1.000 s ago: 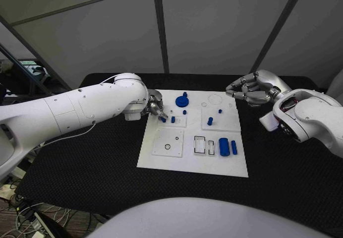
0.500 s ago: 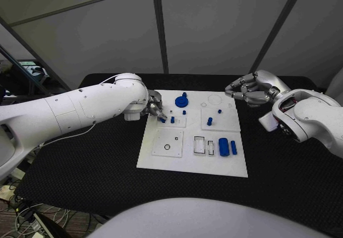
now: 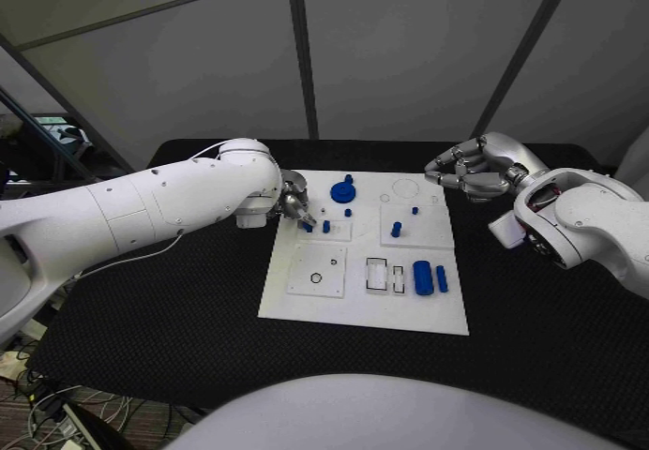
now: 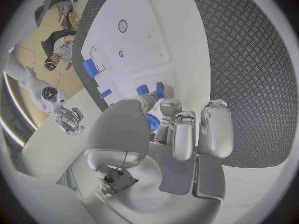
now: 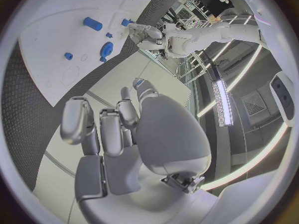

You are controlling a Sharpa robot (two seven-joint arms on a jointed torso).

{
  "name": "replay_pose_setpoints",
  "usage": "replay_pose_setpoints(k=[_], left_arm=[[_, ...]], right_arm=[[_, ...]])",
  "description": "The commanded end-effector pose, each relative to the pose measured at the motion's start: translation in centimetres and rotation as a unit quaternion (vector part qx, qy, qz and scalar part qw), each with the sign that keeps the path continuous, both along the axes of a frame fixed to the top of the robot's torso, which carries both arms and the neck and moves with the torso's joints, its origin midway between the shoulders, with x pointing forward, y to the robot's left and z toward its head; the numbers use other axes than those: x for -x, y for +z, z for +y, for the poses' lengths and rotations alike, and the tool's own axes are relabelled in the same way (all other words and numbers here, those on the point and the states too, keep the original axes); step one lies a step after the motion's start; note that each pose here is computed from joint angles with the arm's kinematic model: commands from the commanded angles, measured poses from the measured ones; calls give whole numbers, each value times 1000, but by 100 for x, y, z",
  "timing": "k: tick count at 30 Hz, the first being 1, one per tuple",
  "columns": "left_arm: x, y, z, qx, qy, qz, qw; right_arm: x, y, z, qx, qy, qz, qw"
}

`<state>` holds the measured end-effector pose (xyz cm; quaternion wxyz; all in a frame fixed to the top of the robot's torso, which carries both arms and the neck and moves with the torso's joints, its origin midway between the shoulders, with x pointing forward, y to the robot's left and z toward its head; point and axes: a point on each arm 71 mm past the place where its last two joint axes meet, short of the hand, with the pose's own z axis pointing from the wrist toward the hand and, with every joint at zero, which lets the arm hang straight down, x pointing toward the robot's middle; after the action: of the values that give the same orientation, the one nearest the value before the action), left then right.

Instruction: Assemble the parts on the task board

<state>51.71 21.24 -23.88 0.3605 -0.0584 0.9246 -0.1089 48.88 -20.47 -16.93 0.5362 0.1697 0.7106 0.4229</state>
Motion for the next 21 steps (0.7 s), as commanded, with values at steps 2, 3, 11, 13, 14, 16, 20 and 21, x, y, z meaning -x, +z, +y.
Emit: replay_pose_setpoints(k=[2,3,11,13,14,16,20,21], left_arm=[[35,-66,-61,2,-6,5,1000],[34,-66,-62,2,-6,5,1000],[30,-75,-50,4,-3,10,1000],[27,-77,-44,4,-2,11,1000],[27,-78,-42,4,-2,11,1000],[25,-79,-37,3,-1,11,1000],[21,-82,-25,2,0,11,1000],[20,-82,-23,2,1,11,1000]], right_arm=[[5,12,11,-2,3,0,1000],[5,13,10,-2,3,-1,1000],[6,13,7,-2,3,-1,1000],[6,13,6,-2,3,-1,1000],[6,14,6,-2,3,-1,1000],[6,14,7,-2,3,-1,1000],[7,14,8,-2,3,-1,1000],[7,14,8,-2,3,-1,1000]])
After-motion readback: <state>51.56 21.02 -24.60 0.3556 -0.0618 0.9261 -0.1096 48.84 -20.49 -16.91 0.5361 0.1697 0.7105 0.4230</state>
